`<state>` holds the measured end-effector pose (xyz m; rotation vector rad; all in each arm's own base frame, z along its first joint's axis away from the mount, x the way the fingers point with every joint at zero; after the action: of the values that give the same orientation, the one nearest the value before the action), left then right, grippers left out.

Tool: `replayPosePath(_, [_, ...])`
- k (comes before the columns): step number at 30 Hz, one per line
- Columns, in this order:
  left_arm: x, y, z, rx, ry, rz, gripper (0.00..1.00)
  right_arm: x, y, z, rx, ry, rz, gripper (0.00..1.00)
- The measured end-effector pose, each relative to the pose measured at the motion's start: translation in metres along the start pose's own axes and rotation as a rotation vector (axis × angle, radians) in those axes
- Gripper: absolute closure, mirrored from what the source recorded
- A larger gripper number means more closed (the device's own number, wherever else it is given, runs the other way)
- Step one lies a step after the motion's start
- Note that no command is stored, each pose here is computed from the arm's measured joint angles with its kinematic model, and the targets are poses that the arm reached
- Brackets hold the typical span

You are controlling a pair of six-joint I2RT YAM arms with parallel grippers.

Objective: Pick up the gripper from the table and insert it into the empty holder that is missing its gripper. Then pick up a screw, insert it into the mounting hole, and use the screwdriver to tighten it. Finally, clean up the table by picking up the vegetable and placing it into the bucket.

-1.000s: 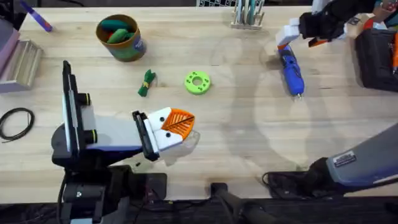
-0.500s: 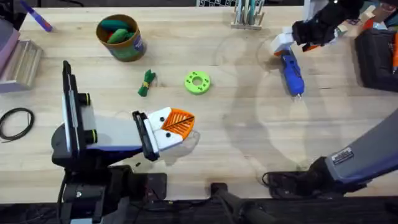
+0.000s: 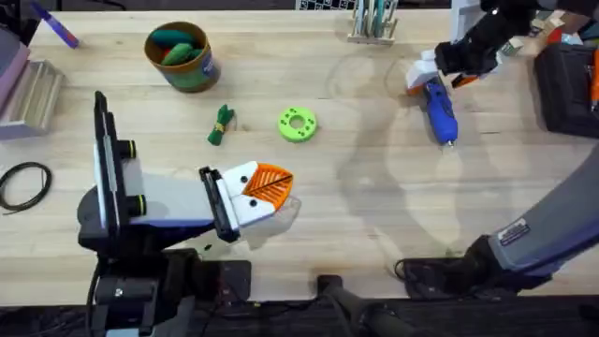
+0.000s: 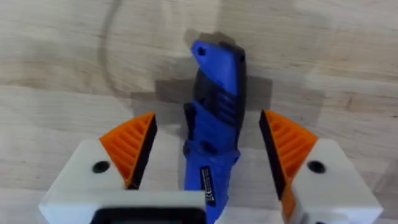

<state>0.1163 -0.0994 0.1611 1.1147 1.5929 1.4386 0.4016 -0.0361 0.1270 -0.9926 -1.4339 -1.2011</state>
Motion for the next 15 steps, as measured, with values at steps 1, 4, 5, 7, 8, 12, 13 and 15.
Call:
replayPosePath(1, [0.0, 0.0, 0.0, 0.0, 0.0, 0.0, 0.988, -0.003, -0.001, -0.001, -0.005, -0.005, 0.011, 0.01])
replayPosePath(4, [0.0, 0.0, 0.0, 0.0, 0.0, 0.0, 0.988, -0.015, -0.004, -0.002, -0.017, -0.012, 0.045, 0.01])
replayPosePath(5, [0.0, 0.0, 0.0, 0.0, 0.0, 0.0, 0.988, -0.018, -0.004, -0.002, -0.022, -0.012, 0.054, 0.01])
replayPosePath(7, [0.0, 0.0, 0.0, 0.0, 0.0, 0.0, 0.988, -0.021, -0.005, -0.003, -0.033, -0.012, 0.064, 0.01])
replayPosePath(8, [0.0, 0.0, 0.0, 0.0, 0.0, 0.0, 0.988, -0.021, -0.006, -0.002, -0.037, -0.012, 0.067, 0.01])
replayPosePath(12, [0.0, 0.0, 0.0, 0.0, 0.0, 0.0, 0.988, -0.021, -0.009, -0.002, -0.051, -0.013, 0.084, 0.01])
replayPosePath(13, [0.0, 0.0, 0.0, 0.0, 0.0, 0.0, 0.988, -0.022, -0.009, -0.002, -0.053, -0.013, 0.085, 0.01])
replayPosePath(15, [0.0, 0.0, 0.0, 0.0, 0.0, 0.0, 0.988, -0.022, -0.01, -0.002, -0.055, -0.014, 0.087, 0.01])
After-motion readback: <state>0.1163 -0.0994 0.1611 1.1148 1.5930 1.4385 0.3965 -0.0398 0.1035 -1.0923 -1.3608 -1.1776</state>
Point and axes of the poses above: each hand's point on the last joint's axis, 136 mm out from that joint toward the fingers, its own x axis back along the fingers, its own z axis along the line the jaws close on, y = z × x, the point moved 6 cm from there along x, back along the fingers, and after that the axes turned 5 degrees about x, right-handed, at the moved point
